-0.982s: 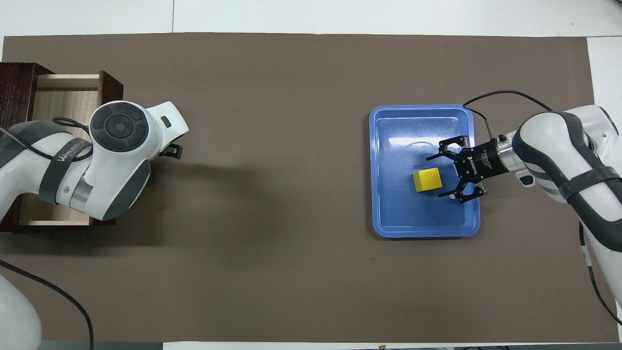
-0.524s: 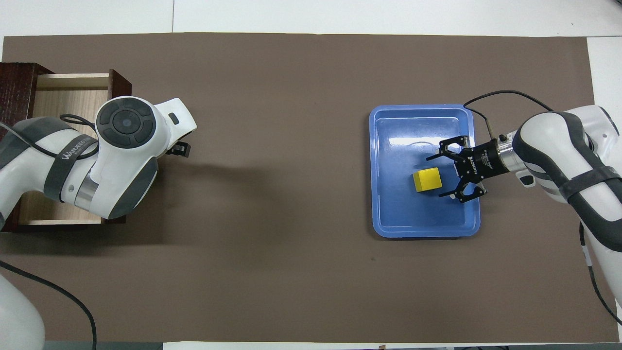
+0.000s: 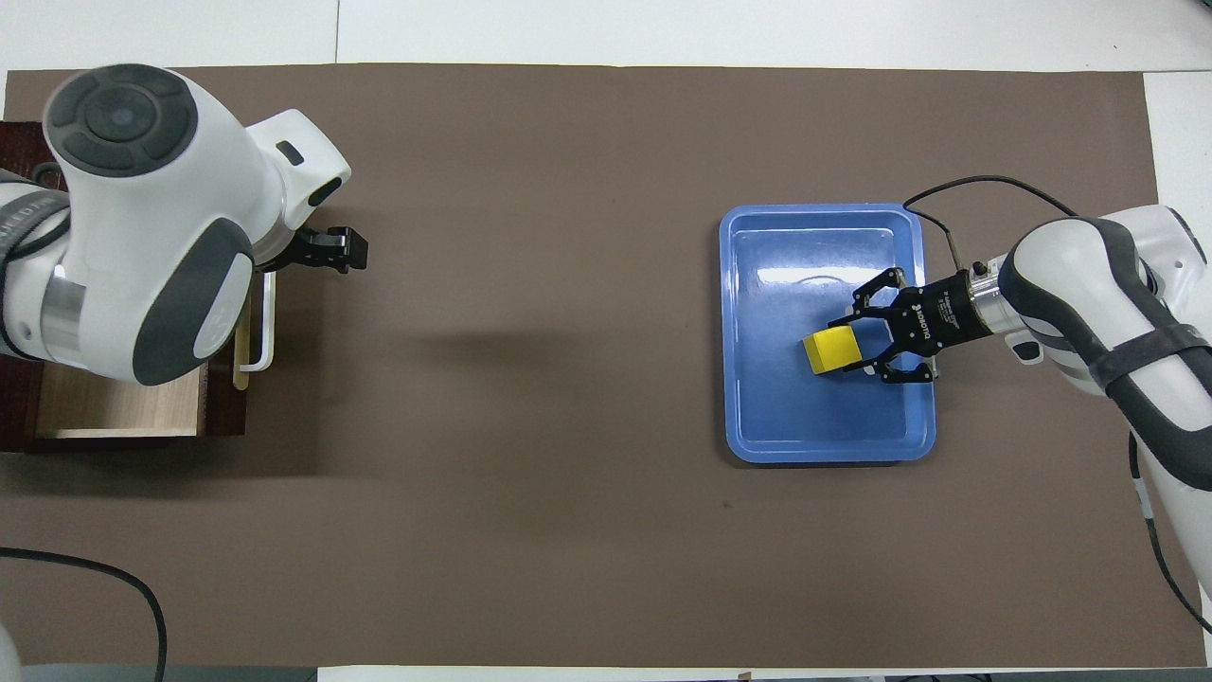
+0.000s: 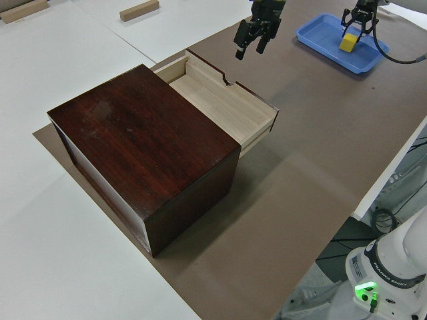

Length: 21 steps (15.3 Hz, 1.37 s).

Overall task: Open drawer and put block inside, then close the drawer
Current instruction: 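Lift the yellow block with the right gripper toward the left gripper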

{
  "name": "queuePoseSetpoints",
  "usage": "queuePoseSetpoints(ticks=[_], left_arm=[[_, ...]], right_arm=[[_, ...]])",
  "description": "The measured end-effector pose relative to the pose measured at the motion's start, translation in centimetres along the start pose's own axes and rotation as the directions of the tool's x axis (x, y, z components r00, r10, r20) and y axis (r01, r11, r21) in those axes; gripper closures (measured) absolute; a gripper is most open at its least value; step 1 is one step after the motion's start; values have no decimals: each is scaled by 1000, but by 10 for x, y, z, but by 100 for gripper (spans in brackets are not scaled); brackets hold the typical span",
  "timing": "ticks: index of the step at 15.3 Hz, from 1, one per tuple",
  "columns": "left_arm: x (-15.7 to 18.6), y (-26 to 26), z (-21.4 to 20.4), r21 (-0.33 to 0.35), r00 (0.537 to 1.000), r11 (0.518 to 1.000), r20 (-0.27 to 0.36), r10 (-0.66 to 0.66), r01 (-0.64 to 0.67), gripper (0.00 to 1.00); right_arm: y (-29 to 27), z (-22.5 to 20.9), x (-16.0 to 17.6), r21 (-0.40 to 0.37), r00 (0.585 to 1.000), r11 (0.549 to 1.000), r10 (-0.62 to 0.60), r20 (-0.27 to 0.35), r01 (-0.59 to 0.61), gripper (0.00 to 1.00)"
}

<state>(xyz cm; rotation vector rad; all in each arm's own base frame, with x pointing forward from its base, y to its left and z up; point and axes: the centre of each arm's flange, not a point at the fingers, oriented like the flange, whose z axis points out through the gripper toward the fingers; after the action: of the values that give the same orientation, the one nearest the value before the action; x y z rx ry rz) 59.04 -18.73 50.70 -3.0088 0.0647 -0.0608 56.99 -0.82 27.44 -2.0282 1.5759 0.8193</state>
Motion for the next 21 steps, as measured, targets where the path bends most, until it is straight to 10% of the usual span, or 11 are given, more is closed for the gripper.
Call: queuePoseSetpoints(ticks=[3, 6, 15, 21], left_arm=[[0, 4, -40, -93, 966, 961, 41, -257, 260, 0], [-8, 19, -67, -93, 831, 826, 103, -547, 555, 0], [-29, 75, -90, 4, 139, 142, 179, -974, 990, 0], [-37, 106, -79, 49, 11, 20, 168, -986, 999, 0]], right_arm=[[-6, -6, -4, 14, 1000, 1000, 1, -9, -1, 45], [-37, -28, -48, 23, 999, 999, 40, -5, -40, 45], [-105, 7, -291, 90, 993, 990, 114, -24, -111, 45], [-103, 78, -371, 141, 994, 984, 109, -20, -106, 45]])
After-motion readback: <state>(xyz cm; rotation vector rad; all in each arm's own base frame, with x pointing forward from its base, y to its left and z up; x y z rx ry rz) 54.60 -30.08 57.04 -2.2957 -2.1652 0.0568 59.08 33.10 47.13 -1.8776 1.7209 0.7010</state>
